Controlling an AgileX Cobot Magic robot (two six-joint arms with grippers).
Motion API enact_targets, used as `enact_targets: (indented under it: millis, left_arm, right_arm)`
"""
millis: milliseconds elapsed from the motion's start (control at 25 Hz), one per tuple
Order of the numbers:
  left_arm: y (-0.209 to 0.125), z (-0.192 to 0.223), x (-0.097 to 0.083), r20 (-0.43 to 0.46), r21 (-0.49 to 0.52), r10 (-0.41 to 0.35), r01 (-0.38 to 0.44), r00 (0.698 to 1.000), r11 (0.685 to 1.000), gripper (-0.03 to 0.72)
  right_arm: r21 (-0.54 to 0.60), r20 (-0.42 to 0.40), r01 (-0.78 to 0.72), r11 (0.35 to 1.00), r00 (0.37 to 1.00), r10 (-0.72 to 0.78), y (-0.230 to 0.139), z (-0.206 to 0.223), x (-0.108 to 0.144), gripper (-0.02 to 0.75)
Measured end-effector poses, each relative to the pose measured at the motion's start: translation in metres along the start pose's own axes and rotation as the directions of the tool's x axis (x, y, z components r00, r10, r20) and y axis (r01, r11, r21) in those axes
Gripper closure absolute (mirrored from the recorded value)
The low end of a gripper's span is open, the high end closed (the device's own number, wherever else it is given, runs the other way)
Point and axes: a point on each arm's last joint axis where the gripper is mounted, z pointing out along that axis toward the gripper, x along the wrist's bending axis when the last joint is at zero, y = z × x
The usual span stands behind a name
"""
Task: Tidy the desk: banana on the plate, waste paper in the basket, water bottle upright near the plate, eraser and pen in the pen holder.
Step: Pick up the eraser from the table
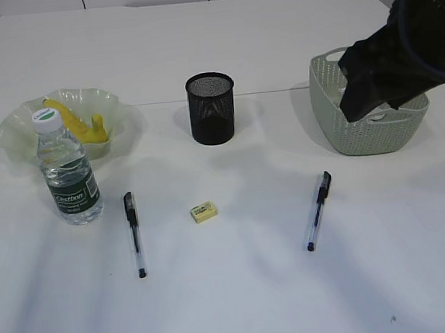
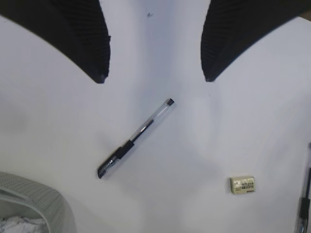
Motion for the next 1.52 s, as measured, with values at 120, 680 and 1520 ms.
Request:
enact_targets:
  millis: [120,680,1520]
  left_arm:
    - [-0.012,0.001,-0.007,0.021,0.040,-0.011,0.011,1.000,0.999,0.200]
    - [-0.048,-0.003,-0.024,-0.001,0.207,-0.085,0.083,0.996,0.975,0.200]
    - [-0.061,-0.007,-0.010,-0.183,0.328,-0.086,0.143,0.979,0.934,0.221]
  right_arm:
    - [-0.016,-0.016,-0.014,1.000,1.000,0.014,0.002,0.000,0.003,0.325]
    - [0.057,-0.089,0.070,0.996,0.994,-0.065,0.060,0.042,0.048,0.342]
    - [0.182,-0.102,0.099,0.978,0.991,-0.081,0.101,0.133,0.082,0.343]
